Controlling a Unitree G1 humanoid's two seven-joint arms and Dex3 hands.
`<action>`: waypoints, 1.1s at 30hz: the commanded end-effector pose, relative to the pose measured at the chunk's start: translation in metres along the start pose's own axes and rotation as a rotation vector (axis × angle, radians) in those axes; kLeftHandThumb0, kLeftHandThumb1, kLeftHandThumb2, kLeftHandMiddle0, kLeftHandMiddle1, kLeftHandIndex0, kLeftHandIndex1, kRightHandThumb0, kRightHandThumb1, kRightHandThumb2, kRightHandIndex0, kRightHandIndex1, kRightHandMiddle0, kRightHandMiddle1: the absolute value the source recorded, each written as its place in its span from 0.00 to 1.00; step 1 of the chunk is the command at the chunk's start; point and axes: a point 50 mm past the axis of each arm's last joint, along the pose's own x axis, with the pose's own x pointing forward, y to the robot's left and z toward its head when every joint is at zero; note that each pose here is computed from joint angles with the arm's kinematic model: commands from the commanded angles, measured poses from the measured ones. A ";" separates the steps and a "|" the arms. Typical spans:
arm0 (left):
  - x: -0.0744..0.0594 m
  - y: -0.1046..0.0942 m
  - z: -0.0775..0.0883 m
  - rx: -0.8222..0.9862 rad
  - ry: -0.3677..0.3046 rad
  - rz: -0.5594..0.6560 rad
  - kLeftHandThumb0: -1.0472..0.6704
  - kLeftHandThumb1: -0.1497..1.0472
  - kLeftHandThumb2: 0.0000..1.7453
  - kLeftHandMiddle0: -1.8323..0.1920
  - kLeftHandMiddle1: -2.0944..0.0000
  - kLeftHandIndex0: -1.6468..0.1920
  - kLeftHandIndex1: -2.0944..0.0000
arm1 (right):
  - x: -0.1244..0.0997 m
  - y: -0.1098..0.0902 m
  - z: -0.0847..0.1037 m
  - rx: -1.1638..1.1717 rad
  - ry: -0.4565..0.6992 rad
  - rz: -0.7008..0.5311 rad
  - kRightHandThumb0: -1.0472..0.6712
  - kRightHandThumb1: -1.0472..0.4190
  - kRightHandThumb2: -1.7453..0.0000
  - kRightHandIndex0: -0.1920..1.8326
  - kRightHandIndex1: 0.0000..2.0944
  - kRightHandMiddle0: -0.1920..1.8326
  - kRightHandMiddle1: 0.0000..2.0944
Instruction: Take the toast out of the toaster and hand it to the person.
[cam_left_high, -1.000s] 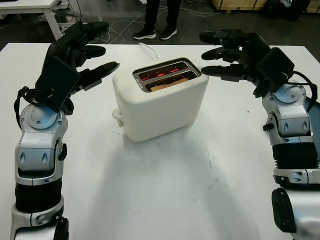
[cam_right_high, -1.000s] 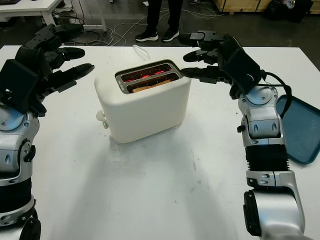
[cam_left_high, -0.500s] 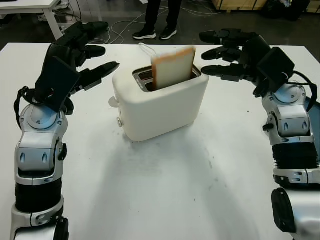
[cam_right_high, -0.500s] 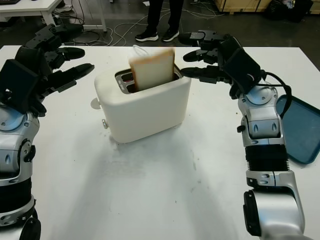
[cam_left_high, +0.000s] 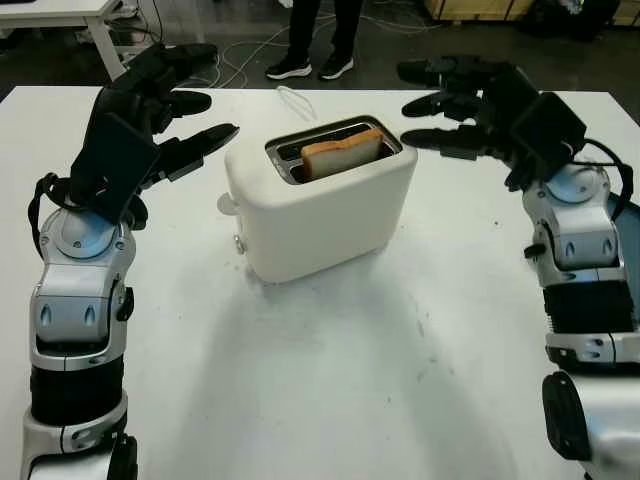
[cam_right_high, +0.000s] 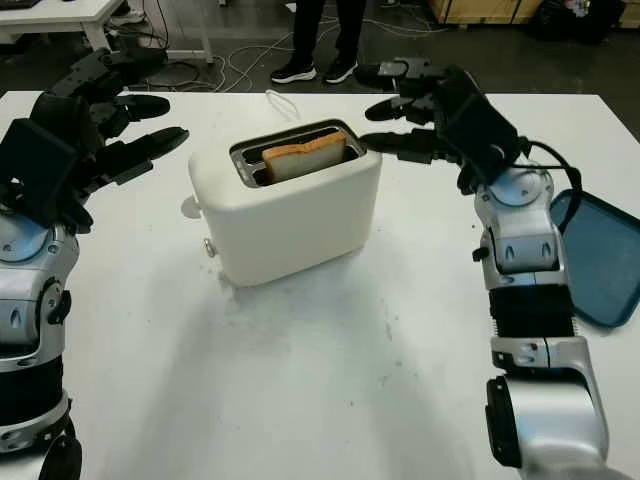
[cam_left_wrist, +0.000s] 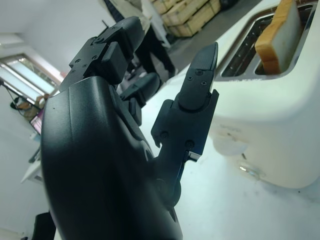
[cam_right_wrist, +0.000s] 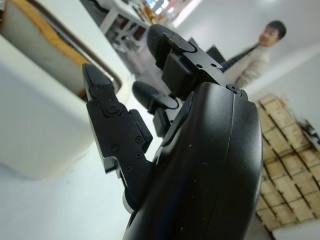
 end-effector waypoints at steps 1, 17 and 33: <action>-0.001 0.001 0.000 0.000 -0.004 -0.001 0.46 0.83 0.00 0.81 0.55 0.72 0.76 | 0.011 -0.002 0.017 -0.075 -0.090 0.018 0.49 0.25 1.00 0.34 0.41 0.48 0.04; -0.001 0.001 0.000 0.015 -0.007 0.005 0.45 0.82 0.00 0.81 0.54 0.72 0.75 | 0.050 0.045 0.075 -0.770 -0.272 0.223 0.39 0.26 0.99 0.42 0.42 0.56 0.06; -0.002 0.002 -0.001 0.002 -0.002 0.016 0.46 0.82 0.00 0.81 0.55 0.72 0.75 | 0.050 0.067 0.061 -0.996 -0.180 0.420 0.39 0.28 1.00 0.44 0.59 0.58 0.04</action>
